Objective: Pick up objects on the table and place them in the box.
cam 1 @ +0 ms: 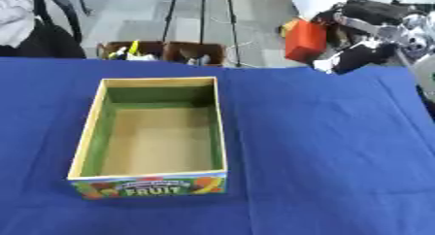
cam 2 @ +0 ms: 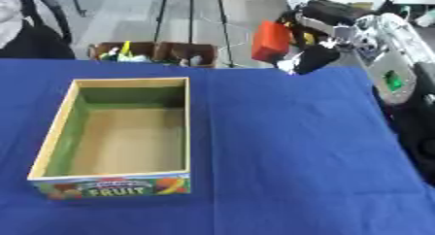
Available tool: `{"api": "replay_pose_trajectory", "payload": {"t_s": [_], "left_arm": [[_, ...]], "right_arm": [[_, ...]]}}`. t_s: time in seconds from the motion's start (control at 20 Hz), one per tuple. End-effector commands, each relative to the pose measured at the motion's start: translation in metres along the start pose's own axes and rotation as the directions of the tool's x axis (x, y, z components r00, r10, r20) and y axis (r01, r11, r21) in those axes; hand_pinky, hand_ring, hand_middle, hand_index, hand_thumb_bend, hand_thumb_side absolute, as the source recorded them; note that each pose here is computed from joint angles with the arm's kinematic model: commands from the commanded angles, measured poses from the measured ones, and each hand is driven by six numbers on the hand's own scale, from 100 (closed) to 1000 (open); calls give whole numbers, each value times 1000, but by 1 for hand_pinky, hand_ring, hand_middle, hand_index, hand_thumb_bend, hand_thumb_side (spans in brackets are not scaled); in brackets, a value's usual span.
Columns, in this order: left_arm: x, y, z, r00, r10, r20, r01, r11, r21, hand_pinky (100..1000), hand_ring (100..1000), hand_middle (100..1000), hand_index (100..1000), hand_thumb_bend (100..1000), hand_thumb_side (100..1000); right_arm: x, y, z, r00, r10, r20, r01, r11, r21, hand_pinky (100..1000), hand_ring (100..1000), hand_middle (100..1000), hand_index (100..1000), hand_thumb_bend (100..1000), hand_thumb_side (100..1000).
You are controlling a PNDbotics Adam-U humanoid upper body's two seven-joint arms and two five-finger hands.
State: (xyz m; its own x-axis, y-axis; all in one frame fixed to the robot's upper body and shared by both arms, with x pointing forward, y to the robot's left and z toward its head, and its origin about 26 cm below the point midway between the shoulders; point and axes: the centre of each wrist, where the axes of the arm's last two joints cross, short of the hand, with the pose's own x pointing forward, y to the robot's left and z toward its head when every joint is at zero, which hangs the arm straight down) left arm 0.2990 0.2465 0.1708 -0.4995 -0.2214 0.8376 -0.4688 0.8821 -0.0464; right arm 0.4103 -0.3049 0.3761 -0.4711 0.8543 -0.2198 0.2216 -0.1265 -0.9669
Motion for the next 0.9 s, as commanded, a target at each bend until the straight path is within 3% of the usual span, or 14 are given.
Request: {"api": "replay_pose_trajectory", "payload": {"t_s": [0.05, 0.45, 0.9], "left_arm": [[7, 4, -4, 999, -9, 36, 9, 1000, 2, 264, 587, 509, 456, 100, 828], [8, 3, -4, 999, -2, 36, 3, 1000, -2, 266, 584, 508, 456, 100, 828], [9, 1, -5, 999, 6, 39, -6, 1000, -7, 267, 582, 507, 456, 100, 826]], "right_arm": [[19, -27, 0, 996, 25, 82, -21, 999, -50, 318, 560, 318, 297, 100, 483], [64, -39, -26, 975, 4, 222, 7, 999, -49, 311, 555, 314, 271, 100, 478], [94, -31, -58, 959, -23, 283, 24, 1000, -3, 308, 555, 314, 266, 100, 467]]}}
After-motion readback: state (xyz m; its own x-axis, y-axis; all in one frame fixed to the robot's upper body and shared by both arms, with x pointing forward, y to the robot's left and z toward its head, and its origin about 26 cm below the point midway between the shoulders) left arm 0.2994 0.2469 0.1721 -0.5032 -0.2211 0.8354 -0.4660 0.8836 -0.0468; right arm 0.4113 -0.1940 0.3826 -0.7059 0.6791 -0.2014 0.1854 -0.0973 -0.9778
